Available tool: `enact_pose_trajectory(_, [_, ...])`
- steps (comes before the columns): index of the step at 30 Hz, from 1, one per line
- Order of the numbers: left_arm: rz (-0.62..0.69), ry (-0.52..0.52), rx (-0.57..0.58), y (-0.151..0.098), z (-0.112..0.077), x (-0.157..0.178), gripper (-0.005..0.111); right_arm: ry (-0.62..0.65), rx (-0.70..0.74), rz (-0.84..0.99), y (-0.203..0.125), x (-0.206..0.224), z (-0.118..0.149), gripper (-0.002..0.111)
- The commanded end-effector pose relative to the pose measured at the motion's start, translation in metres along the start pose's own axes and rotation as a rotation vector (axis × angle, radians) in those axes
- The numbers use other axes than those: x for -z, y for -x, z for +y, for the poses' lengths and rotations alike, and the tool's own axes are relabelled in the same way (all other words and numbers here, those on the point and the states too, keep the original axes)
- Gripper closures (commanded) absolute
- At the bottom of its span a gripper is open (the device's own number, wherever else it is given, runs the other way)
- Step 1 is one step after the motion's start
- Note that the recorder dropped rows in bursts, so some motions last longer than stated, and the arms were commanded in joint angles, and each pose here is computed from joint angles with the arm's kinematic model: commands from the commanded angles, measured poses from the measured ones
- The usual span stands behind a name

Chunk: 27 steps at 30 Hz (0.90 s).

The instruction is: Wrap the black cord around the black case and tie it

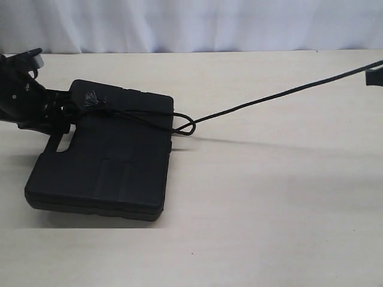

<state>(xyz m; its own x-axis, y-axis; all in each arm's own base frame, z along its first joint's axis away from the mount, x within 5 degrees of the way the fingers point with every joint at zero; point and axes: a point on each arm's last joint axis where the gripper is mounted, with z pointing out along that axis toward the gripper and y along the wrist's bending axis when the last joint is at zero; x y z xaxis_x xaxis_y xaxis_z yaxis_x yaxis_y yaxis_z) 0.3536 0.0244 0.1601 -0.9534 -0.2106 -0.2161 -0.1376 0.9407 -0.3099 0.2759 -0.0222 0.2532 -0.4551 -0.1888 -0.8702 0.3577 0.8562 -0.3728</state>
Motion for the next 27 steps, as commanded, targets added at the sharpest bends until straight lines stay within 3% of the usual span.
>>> enact_pose_trajectory(1, [-0.059, 0.010, 0.046, 0.004, 0.011, 0.009, 0.107, -0.066, -0.036, 0.095, -0.017, -0.017, -0.011, 0.104])
enact_pose_trajectory(11, [-0.090, 0.050, 0.048, -0.004, 0.024, -0.001, 0.107, -0.045, 0.012, 0.275, -0.063, -0.053, 0.014, 0.104])
enact_pose_trajectory(13, [-0.092, 0.052, 0.049, -0.004, 0.024, -0.002, 0.107, 0.006, 0.009, 0.290, -0.067, -0.059, 0.023, 0.104])
enact_pose_trajectory(15, [-0.091, 0.052, 0.049, -0.004, 0.024, -0.002, 0.107, 0.167, 0.000, 0.290, -0.060, -0.060, 0.038, 0.104])
enact_pose_trajectory(19, [-0.097, 0.054, 0.049, -0.003, 0.024, -0.002, 0.107, 0.789, 0.097, 0.275, -0.019, -0.046, 0.085, 0.104])
enact_pose_trajectory(21, [-0.097, 0.054, 0.049, -0.003, 0.024, -0.002, 0.107, 1.001, 0.092, 0.272, 0.007, -0.036, 0.100, 0.102])
enact_pose_trajectory(24, [-0.094, 0.051, 0.052, -0.004, 0.024, -0.002, 0.107, 1.102, 0.259, 0.238, 0.031, -0.023, 0.114, 0.092])
enact_pose_trajectory(27, [-0.107, 0.055, 0.052, -0.002, 0.025, -0.002, 0.107, 1.073, 0.523, 0.176, 0.041, -0.007, 0.135, 0.077])
